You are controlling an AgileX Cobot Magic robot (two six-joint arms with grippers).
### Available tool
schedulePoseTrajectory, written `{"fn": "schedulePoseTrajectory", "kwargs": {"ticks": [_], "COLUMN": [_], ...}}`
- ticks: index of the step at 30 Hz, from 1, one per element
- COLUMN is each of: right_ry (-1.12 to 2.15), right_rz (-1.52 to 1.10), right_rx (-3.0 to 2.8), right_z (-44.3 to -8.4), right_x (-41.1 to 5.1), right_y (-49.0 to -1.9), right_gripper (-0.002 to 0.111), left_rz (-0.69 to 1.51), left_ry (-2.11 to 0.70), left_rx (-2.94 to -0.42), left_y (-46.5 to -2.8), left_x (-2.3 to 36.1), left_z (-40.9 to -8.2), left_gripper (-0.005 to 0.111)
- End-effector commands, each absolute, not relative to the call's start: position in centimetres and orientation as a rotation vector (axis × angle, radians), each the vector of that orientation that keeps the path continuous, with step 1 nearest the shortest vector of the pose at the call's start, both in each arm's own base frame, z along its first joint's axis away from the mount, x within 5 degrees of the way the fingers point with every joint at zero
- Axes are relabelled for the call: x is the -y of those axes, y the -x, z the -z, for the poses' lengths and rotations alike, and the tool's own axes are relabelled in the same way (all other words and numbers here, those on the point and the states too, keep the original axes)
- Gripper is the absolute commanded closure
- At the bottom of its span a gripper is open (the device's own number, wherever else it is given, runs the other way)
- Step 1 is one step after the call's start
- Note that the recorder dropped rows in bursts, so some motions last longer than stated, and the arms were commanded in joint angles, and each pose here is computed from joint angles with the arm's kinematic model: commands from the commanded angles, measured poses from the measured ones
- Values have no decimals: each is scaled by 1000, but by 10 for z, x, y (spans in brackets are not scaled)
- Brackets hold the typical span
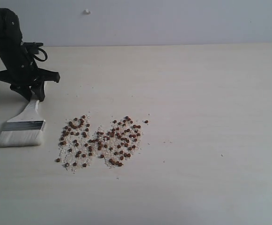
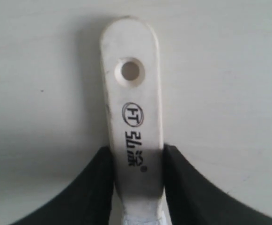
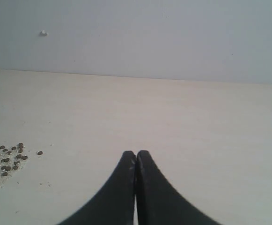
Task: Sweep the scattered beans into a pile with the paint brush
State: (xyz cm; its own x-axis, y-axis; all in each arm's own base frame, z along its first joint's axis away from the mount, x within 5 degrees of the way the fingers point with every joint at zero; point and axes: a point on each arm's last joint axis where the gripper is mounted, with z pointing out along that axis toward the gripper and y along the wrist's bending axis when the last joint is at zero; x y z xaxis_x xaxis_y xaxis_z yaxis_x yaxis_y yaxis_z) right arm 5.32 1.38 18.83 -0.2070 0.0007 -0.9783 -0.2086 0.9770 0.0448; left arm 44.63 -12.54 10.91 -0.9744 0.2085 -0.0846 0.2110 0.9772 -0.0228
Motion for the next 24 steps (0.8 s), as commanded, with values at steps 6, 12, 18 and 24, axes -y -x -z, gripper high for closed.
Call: {"fn": "schedulePoseTrajectory", "kwargs": {"ticks": [6, 12, 18, 24], "right_ry": [151, 151, 151, 151], "right_rz": [-189, -189, -189, -189], "right_rx": [-1765, -1765, -1765, -1765], "right_z": [-187, -187, -187, -187], "right_x": [-14, -14, -14, -14], "right_y": [-53, -53, -53, -53], "right_gripper": [108, 108, 108, 108], "left_rz": [55, 58, 66, 85], "left_ry": [-364, -392, -408, -395], "left_rx": [-3004, -2928, -2847, -2718], "left_y": [-445, -444, -444, -454], "left_x": [126, 125, 125, 128], "left_z": [-128, -159, -184, -191], "left_gripper": [107, 107, 107, 107]}}
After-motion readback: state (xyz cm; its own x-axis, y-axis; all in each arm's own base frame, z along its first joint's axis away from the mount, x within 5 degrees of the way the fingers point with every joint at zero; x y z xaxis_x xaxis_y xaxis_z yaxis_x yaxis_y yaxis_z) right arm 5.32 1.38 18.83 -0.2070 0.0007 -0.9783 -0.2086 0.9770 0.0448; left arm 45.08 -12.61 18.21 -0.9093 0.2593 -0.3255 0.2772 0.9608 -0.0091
